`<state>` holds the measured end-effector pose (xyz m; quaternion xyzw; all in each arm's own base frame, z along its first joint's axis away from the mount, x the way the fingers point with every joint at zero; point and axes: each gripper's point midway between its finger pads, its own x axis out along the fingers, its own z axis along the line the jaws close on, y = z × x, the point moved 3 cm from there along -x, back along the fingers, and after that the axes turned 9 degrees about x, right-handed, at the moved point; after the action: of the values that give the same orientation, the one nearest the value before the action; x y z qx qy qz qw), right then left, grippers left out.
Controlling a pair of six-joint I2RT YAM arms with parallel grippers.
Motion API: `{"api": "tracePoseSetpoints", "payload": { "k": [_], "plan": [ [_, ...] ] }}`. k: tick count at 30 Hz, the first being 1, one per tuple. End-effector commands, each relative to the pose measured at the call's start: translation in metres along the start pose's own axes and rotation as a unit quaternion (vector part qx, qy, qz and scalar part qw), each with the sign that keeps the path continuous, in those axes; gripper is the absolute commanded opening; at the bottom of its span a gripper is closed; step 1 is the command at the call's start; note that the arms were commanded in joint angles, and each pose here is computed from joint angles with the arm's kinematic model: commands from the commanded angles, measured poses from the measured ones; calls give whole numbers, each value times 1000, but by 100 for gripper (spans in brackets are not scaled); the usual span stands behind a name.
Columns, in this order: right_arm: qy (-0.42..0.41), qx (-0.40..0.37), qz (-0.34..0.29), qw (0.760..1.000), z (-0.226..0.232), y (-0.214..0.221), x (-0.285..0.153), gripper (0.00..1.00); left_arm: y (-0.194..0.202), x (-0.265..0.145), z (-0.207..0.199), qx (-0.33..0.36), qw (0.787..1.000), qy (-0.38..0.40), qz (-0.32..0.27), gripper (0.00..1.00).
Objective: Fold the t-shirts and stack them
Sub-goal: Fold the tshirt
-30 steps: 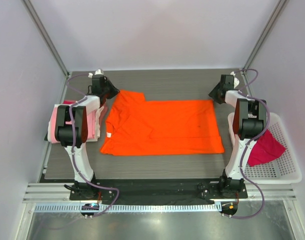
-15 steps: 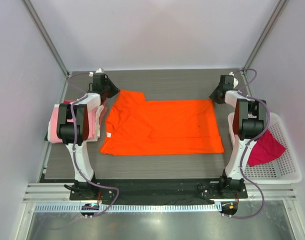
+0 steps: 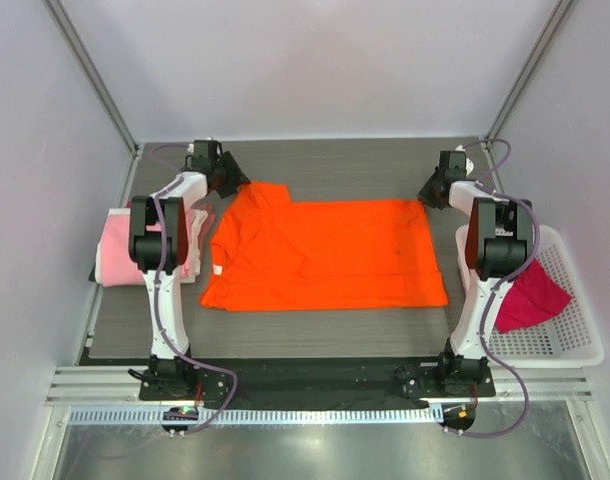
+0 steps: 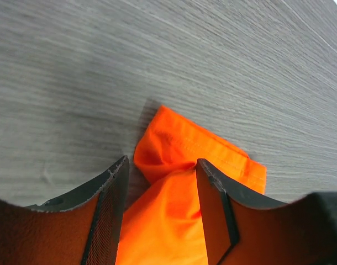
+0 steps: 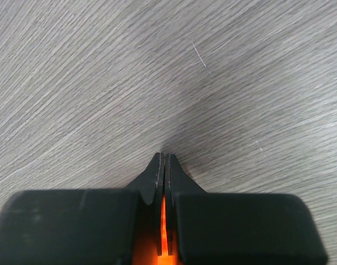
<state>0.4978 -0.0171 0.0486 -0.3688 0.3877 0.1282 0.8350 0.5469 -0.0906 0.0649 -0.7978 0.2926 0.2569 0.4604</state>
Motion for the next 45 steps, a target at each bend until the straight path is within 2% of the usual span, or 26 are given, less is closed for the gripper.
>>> {"api": "tracePoseSetpoints", "payload": {
  "k": [1, 9, 20, 27, 31, 34, 38, 43, 45],
  "plan": [
    [-17, -3, -8, 1000, 12, -7, -7, 1, -5, -2, -7, -3, 1000, 17, 26, 53],
    [-17, -2, -8, 1000, 12, -7, -7, 1, -1, 7, -21, -16, 997, 63, 46, 50],
    [-17, -2, -9, 1000, 13, -8, -7, 1, -15, 28, -6, -32, 999, 1, 26, 38],
    [-18, -2, -8, 1000, 13, -8, -6, 1, -13, 44, -19, -36, 998, 32, 37, 42],
    [-18, -4, -8, 1000, 14, -9, -6, 1, -12, 48, -27, -23, 998, 41, 39, 40],
    [-17, -4, -9, 1000, 14, -9, -6, 1, -8, 50, -27, -18, 998, 34, 47, 35],
    [-18, -3, -9, 1000, 14, -10, -6, 1, -7, 53, -21, -11, 999, 13, 47, 16],
    [-19, -2, -11, 1000, 16, -11, -7, 1, -7, 54, -27, -13, 998, 34, 47, 0],
    [-32, -2, 2, 999, 20, -9, -7, 1, -11, 53, -32, -13, 998, 49, 40, 0]
  ]
}}
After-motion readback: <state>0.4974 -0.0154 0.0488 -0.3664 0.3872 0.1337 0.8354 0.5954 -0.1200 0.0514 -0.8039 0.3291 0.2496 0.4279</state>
